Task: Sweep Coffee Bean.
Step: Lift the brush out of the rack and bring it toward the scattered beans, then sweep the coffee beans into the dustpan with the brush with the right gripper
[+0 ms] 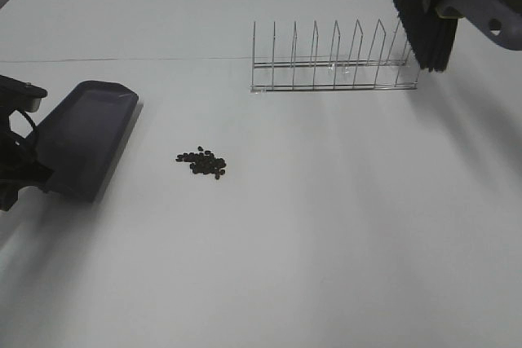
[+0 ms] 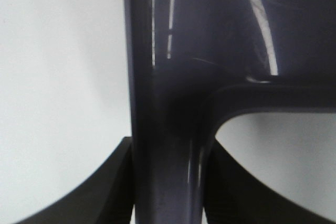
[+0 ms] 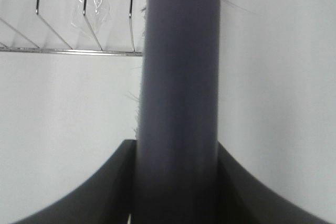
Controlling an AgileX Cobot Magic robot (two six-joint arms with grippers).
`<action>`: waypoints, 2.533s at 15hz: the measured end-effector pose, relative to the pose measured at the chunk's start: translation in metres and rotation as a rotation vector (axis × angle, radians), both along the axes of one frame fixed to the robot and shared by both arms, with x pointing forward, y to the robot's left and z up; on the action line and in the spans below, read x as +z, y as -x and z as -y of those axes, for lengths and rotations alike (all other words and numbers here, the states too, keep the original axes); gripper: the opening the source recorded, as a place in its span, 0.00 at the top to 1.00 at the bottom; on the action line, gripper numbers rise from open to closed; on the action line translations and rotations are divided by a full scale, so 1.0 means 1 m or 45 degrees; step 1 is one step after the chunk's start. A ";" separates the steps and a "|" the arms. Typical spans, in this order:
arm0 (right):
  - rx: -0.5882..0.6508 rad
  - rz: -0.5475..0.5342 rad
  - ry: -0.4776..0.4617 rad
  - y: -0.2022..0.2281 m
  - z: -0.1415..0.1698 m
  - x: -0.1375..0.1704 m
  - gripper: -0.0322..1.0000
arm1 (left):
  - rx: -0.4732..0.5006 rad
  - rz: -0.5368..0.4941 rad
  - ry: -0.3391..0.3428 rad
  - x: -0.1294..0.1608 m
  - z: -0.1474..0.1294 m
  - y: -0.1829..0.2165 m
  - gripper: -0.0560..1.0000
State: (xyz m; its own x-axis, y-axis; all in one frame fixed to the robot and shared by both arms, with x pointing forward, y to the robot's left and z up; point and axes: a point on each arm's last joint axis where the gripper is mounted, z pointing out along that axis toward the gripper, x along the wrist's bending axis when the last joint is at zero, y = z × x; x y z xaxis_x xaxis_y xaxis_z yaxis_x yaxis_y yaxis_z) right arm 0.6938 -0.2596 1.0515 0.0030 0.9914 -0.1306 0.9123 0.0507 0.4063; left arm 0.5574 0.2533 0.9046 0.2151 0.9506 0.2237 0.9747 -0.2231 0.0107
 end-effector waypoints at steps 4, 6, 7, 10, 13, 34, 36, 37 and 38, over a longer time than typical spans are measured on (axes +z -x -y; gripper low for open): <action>-0.026 -0.054 0.006 0.055 0.007 0.003 0.70 | -0.016 0.043 -0.055 0.000 0.018 0.002 0.65; -0.042 -0.079 -0.001 0.074 0.009 -0.012 0.70 | -0.027 0.050 -0.069 0.000 0.017 0.001 0.65; -0.034 -0.163 0.071 0.097 0.006 -0.042 0.70 | -0.034 0.050 -0.079 -0.001 0.017 0.000 0.65; 0.023 -0.202 0.264 0.113 -0.019 -0.064 0.70 | -0.038 -0.016 -0.110 -0.018 0.017 -0.002 0.65; 0.182 -0.193 0.458 0.118 -0.062 -0.079 0.70 | -0.079 -0.085 -0.145 -0.033 0.027 0.001 0.65; 0.373 -0.362 -0.456 0.079 -0.284 -0.191 0.70 | -0.211 -0.337 -0.177 -0.049 0.064 -0.012 0.65; 0.362 -0.358 -0.532 0.079 -0.289 -0.191 0.70 | -0.203 -0.347 -0.179 -0.049 0.064 -0.011 0.65; 0.347 -0.360 -0.574 0.079 -0.291 -0.194 0.70 | -0.195 -0.356 -0.176 -0.049 0.064 -0.010 0.65; 0.323 -0.372 -0.607 0.079 -0.293 -0.198 0.70 | -0.188 -0.362 -0.175 -0.049 0.064 -0.010 0.65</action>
State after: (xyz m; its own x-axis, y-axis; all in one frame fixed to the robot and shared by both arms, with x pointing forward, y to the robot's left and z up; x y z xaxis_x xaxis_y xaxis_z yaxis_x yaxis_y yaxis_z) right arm 0.6144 0.0334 0.8533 -0.2099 0.9058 0.3680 0.9727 0.1553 0.1726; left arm 0.5669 0.1893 0.8558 0.4203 0.8698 0.2585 0.8914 -0.3426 -0.2968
